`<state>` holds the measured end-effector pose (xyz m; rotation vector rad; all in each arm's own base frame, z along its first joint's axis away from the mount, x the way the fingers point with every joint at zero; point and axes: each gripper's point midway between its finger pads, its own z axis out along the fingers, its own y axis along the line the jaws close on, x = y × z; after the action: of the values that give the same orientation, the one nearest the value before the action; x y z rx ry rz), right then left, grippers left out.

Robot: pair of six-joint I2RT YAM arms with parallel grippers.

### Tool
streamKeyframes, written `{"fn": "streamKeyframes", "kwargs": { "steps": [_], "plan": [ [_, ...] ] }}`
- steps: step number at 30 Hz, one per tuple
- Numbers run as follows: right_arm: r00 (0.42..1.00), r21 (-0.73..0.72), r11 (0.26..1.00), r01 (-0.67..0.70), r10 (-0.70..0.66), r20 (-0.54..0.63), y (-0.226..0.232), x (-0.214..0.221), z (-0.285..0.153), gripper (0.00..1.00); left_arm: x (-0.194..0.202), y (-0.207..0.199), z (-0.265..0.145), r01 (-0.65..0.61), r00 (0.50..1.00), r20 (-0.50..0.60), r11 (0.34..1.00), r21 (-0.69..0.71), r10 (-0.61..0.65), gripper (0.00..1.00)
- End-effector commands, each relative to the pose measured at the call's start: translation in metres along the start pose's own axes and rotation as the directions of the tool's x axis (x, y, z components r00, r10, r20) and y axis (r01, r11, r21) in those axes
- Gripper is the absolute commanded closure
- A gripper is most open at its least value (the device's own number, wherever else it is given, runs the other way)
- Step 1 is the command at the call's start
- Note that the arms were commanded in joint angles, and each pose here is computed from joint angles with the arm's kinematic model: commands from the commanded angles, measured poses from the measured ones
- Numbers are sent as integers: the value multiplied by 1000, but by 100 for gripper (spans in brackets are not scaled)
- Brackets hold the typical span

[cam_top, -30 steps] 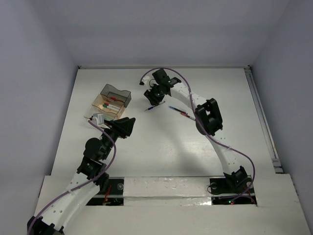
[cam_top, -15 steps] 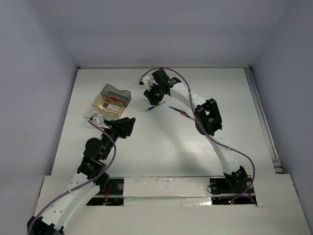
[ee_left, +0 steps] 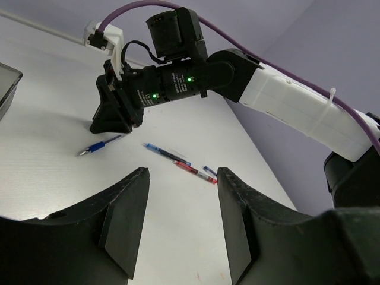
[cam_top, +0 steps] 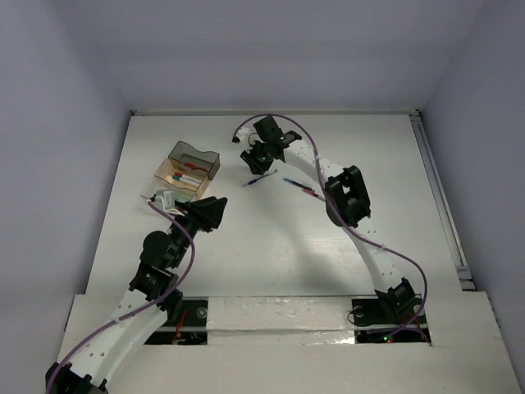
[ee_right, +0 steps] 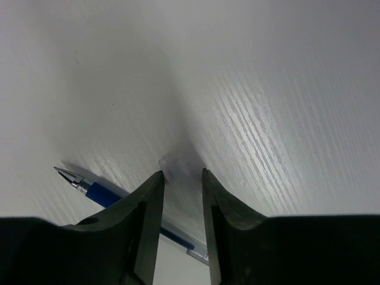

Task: Sort the stationery into containers
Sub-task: Pick up the pen cap from the center of the board.

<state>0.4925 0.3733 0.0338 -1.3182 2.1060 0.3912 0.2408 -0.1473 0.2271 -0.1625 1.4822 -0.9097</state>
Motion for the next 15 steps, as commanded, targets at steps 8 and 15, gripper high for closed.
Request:
{"fn": "streamKeyframes", "kwargs": {
  "steps": [8,15],
  "plan": [
    [998,104,993,-49,44,48,-21,-2,7,92,-12,-2,2,-1,998,60,1000,3,1,54],
    [925,87,956,-282,246,290,-43,-49,-23,100,-11,0,2,0,998,63,1000,-5,1,55]
  ]
}}
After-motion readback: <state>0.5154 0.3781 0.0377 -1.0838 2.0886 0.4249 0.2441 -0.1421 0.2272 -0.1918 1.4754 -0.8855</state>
